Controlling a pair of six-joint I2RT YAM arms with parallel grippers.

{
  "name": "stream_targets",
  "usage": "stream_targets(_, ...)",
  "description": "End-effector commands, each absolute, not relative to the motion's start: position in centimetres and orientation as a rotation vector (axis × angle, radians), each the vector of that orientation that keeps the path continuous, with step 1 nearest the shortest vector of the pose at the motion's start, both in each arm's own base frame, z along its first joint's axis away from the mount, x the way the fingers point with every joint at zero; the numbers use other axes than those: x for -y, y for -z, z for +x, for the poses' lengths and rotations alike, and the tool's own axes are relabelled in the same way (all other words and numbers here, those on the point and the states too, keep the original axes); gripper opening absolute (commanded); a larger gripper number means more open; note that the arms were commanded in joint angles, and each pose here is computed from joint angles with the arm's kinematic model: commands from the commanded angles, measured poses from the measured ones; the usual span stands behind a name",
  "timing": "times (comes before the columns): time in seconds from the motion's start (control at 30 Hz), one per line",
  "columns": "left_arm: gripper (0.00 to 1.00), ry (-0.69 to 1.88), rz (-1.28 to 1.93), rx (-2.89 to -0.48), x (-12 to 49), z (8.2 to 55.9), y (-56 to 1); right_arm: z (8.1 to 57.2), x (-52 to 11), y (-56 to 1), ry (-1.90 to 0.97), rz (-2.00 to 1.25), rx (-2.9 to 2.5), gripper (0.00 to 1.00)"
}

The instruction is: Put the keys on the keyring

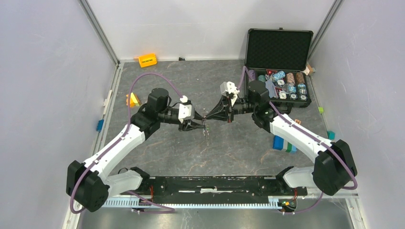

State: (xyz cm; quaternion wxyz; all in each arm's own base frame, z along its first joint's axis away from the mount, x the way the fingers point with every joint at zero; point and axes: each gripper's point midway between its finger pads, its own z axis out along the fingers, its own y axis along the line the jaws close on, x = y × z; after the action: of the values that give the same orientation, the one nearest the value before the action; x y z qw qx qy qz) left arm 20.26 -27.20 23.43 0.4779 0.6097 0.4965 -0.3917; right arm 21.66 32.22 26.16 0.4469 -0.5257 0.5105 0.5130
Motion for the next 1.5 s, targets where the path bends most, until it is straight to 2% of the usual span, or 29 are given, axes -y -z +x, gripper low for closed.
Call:
stream_targets(0.0, 0.36, 0.942, 1.517, -1.076, 27.9, 20.5, -24.2, 21.2, -32.2, -29.9, -1.286, -1.284, -1.138, 0.0)
stream_targets(0.17, 0.17, 0.951, 1.518, -1.089, 27.9, 20.6, -23.7, 21.3, -32.1, -30.0, -1.302, -1.265, -1.138, 0.0)
stream_targets(0.37, 0.14, 0.962, 1.455, -1.121, 28.2, 21.1, -23.8, 21.5, -32.1, -29.6, -1.301, -1.241, -1.15, 0.0)
stream_targets(0.5, 0.23, 0.983, 1.377, -1.145, 28.7, 21.7, -24.8, 21.6, -32.1, -29.3, -1.308, -1.215, -1.153, 0.0)
stream_targets(0.83, 0.32, 0.979, 1.349, -1.205, 30.1, 22.1, -24.1, 21.2, -31.9, -28.7, -1.351, -1.15, -1.142, 0.0)
stream_targets(1.2, 0.67, 0.818, 1.541, -1.244, 27.2, 20.4, -23.5, 22.0, -31.2, -28.0, -1.266, -1.173, -1.174, 0.0)
stream_targets(1.33, 0.69, 0.763, 1.557, -1.246, 26.5, 20.4, -24.9, 21.9, -31.1, -27.7, -1.255, -1.19, -1.173, 0.0)
stream_targets(1.47, 0.64, 0.794, 1.545, -1.231, 27.0, 20.5, -26.5, 21.6, -31.1, -27.6, -1.26, -1.201, -1.167, 0.0)
